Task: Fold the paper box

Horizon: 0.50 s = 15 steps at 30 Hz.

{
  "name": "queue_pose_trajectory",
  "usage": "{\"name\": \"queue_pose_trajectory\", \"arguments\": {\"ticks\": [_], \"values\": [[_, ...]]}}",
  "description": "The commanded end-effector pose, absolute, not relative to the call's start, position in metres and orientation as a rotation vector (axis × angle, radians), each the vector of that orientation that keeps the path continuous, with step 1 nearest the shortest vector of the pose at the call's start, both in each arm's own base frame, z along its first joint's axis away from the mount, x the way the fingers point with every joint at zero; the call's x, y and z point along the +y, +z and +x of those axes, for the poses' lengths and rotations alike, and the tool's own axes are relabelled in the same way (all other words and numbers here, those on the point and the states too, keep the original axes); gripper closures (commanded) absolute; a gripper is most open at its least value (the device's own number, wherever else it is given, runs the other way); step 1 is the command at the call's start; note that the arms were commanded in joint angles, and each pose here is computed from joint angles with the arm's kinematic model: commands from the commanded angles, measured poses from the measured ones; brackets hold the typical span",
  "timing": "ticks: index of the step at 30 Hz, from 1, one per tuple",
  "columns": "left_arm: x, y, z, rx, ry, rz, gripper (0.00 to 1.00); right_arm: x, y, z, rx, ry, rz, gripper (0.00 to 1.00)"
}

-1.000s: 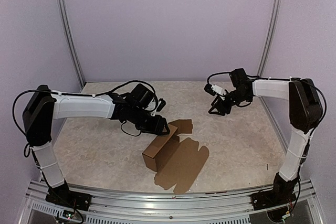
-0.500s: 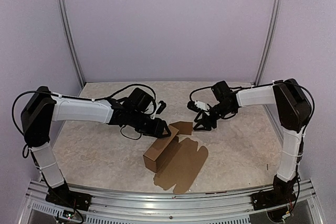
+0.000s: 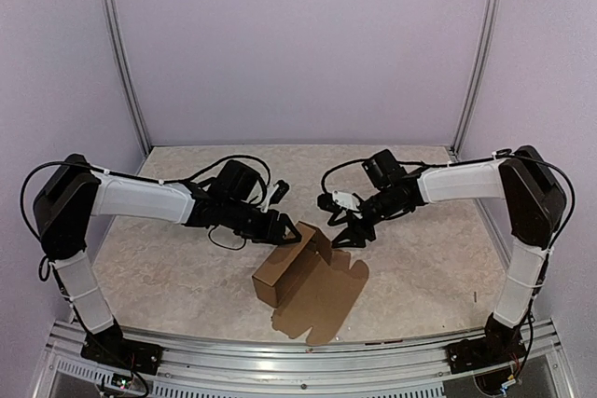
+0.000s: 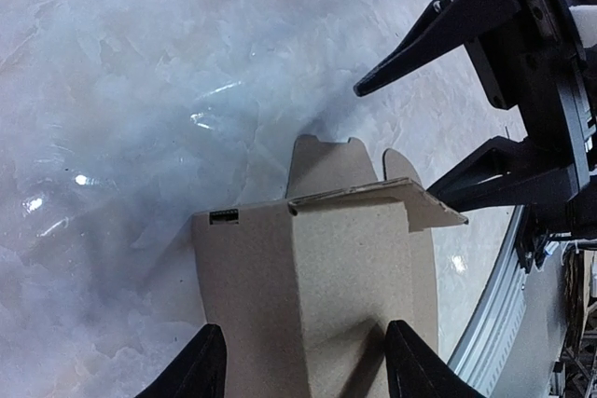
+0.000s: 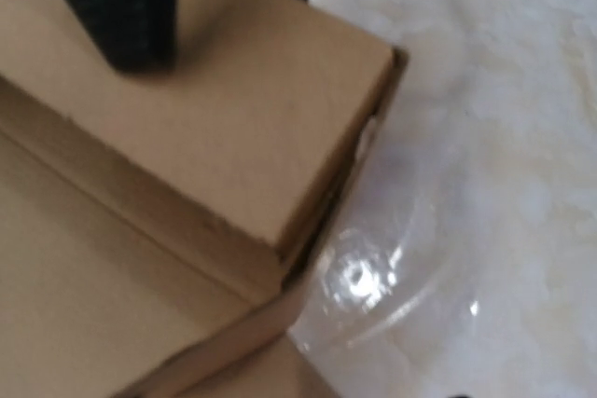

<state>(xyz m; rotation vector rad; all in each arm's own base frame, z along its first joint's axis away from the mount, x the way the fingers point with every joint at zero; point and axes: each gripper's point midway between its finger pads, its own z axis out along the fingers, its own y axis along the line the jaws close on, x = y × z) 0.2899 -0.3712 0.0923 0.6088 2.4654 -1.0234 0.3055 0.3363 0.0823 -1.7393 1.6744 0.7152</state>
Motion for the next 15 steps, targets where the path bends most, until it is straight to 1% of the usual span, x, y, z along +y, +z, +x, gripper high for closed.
{"name": "queue_pose_trajectory", "arguments": {"ticks": [1,3,5,7,10,15], "values": [[-0.368,0.092,0.283,2.468,-1.078,0.623,0.43,0.358,0.083,0.298,1.64,0.735,-1.755,0.33],[-0.368,0.09,0.282,2.466,-1.099,0.622,0.43,0.365,0.078,0.295,1.647,0.737,-1.757,0.32],[-0.368,0.091,0.282,2.457,-1.127,0.618,0.43,0.371,0.076,0.296,1.655,0.738,-1.735,0.26],[-0.367,0.09,0.281,2.449,-1.164,0.608,0.43,0.375,0.075,0.295,1.666,0.761,-1.698,0.24],[-0.366,0.093,0.279,2.416,-1.232,0.6,0.43,0.38,0.073,0.293,1.691,0.802,-1.64,0.24],[-0.36,0.096,0.279,2.385,-1.325,0.58,0.43,0.39,0.073,0.298,1.717,0.856,-1.517,0.28]]}}
